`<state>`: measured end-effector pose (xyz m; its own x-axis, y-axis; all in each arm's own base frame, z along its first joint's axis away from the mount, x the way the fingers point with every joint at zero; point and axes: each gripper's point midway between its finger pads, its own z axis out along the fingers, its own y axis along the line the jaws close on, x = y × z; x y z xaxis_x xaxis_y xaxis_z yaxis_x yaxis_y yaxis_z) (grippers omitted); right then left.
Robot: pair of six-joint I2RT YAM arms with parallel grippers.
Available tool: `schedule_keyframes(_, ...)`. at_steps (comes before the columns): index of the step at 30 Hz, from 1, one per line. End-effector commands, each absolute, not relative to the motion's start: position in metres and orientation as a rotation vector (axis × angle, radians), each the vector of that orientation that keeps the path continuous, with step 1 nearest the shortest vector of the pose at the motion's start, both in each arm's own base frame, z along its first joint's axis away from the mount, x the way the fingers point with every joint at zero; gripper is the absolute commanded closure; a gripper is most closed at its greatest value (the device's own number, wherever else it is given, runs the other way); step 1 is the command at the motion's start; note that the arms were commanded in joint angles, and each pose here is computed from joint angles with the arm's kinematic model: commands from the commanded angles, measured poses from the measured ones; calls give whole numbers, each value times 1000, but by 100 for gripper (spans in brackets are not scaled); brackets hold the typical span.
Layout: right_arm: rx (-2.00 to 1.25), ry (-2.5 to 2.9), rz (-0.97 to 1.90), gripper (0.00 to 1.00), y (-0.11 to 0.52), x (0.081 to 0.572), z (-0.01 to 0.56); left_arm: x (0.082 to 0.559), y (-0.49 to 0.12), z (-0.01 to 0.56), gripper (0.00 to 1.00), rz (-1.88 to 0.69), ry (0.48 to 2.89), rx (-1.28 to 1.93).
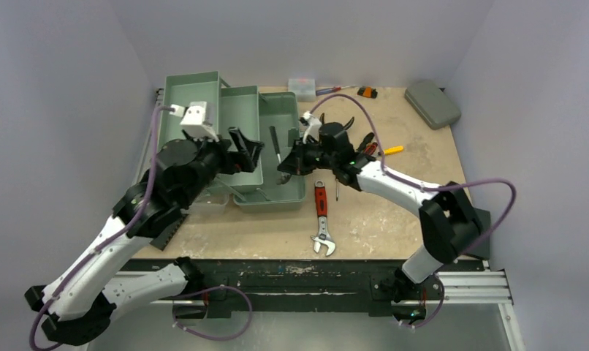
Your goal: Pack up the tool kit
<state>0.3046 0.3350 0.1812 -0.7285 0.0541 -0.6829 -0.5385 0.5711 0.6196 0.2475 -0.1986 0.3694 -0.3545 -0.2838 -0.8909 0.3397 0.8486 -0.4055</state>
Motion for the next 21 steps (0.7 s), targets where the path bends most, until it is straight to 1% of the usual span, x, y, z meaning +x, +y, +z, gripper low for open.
schedule_keyframes(1,-403,2059,1136,99,376,324,206,244,-138,348,9,-305,1862,33)
schedule_keyframes(4,-353,2093,1060,96,380,336,190,233,-119,342,8,-244,1878,40)
schedule_keyframes(7,-298,2117,982,94,374,342,177,224,-114,335,6,-258,1885,50)
schedule_keyframes(10,-265,2131,943,84,369,344,167,216,-117,330,5,-298,1903,94)
schedule_keyframes(11,-258,2133,937,79,368,344,167,213,-117,329,5,-301,1911,111)
schedule_keyframes(12,-250,2133,933,72,366,345,166,210,-115,328,5,-294,1919,126)
schedule_keyframes(13,-248,2132,932,69,366,344,165,208,-112,327,5,-279,1926,138)
schedule_keyframes(17,-238,2105,892,67,356,344,174,202,-92,323,5,-180,1945,164)
schedule_keyframes(21,-242,2084,850,59,344,340,190,197,-85,317,5,-161,1935,178)
